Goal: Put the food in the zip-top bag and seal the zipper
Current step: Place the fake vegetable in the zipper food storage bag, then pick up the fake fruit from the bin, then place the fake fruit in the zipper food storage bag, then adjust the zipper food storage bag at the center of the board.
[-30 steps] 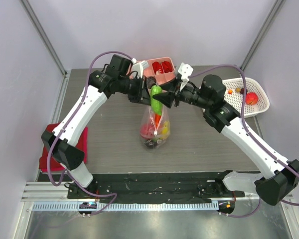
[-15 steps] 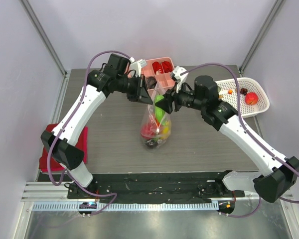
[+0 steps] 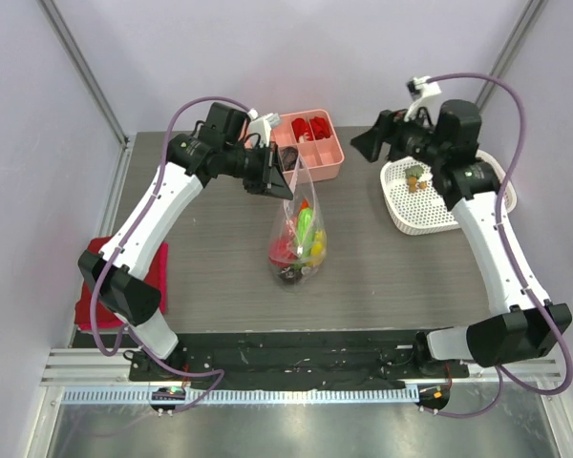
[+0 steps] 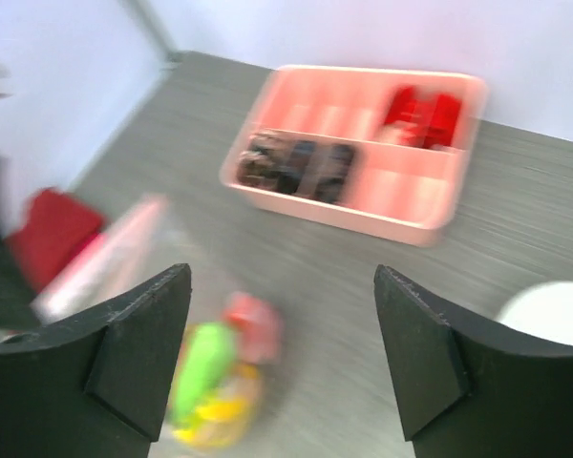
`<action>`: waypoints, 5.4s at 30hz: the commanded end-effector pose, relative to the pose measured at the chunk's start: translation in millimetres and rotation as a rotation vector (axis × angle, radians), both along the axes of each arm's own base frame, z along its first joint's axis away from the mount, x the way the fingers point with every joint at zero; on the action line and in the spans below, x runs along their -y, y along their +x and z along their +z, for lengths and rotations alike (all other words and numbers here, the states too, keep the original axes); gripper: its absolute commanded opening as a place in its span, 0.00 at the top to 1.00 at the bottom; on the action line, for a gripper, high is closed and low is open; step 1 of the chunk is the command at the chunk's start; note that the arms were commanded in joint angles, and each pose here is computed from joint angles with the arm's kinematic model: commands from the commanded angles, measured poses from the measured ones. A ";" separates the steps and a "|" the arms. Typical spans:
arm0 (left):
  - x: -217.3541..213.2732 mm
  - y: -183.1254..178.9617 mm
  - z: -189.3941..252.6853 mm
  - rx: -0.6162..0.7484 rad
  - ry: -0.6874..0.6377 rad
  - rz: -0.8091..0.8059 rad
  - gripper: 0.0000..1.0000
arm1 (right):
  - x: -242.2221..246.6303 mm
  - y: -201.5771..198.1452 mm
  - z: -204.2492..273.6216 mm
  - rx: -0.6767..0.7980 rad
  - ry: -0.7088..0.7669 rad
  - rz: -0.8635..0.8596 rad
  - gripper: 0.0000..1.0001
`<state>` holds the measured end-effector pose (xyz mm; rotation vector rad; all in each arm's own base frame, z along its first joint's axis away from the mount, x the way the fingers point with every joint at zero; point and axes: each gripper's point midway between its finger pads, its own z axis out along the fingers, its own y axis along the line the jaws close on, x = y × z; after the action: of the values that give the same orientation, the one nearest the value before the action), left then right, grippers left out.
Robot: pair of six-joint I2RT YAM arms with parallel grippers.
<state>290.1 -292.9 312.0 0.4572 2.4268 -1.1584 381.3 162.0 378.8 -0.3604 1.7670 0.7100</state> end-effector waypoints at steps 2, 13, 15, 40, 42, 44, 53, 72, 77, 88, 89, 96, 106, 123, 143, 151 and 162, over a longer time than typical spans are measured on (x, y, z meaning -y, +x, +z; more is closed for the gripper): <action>0.1 -1.0 19.4 0.054 -0.046 -0.001 1.00 | 98.6 35.1 -34.1 -0.017 -0.228 -0.197 0.15; -0.6 -2.8 10.1 0.036 -0.033 -0.010 1.00 | 303.8 69.6 -155.8 -0.338 -0.923 -0.490 0.11; -1.1 -3.5 5.0 0.022 -0.022 -0.012 1.00 | 332.0 72.8 -171.8 -0.395 -0.989 -0.520 0.13; -6.4 -0.1 -16.4 -0.001 0.051 -0.018 1.00 | 406.0 124.4 -278.7 -0.593 -1.104 -0.591 0.13; -6.8 -0.2 -15.7 0.002 0.052 -0.017 1.00 | 408.3 124.7 -284.4 -0.605 -1.109 -0.600 0.12; -6.6 0.2 -16.0 0.002 0.053 -0.018 1.00 | 409.4 125.1 -288.4 -0.612 -1.117 -0.603 0.11; -5.6 2.1 -17.2 -0.002 0.055 -0.018 1.00 | 409.8 121.0 -292.3 -0.631 -1.118 -0.609 0.35; -24.0 -1.6 -14.2 0.069 0.128 -0.024 1.00 | 136.1 88.7 -49.9 -0.111 -0.607 -0.198 0.71; -25.7 -2.8 -8.3 0.090 0.127 -0.029 1.00 | 47.5 40.4 12.9 0.014 -0.392 0.032 0.71; -20.2 -14.2 11.4 0.087 0.061 -0.060 1.00 | -74.5 -84.9 58.7 0.097 -0.050 0.465 0.75; -17.9 -18.2 15.3 0.082 0.042 -0.077 1.00 | -84.4 -93.2 54.7 0.099 -0.046 0.498 0.75; -11.6 -25.1 39.8 0.090 -0.034 -0.097 1.00 | -111.2 -124.3 79.9 0.141 0.043 0.577 0.76; -10.3 -32.6 41.8 0.053 -0.066 -0.120 1.00 | -122.6 -119.2 15.1 0.051 -0.019 0.550 0.80; -14.5 -46.1 40.4 0.006 -0.121 -0.110 1.00 | -106.8 -123.4 -5.3 0.043 -0.130 0.510 0.00; -41.3 -14.9 79.3 -0.093 -0.583 0.472 1.00 | -63.6 -142.6 18.2 0.240 -0.149 0.335 0.00; -51.3 28.4 122.0 -0.016 -0.756 0.602 1.00 | -54.8 -144.7 4.2 0.246 -0.167 0.300 0.00; -58.0 21.6 86.6 -0.076 -0.778 0.655 1.00 | -54.0 -105.0 -38.3 0.358 -0.223 0.198 0.06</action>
<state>315.0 -241.0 365.6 -0.5978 1.8852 -1.5607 257.9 216.7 330.3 -0.7825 1.6271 0.6404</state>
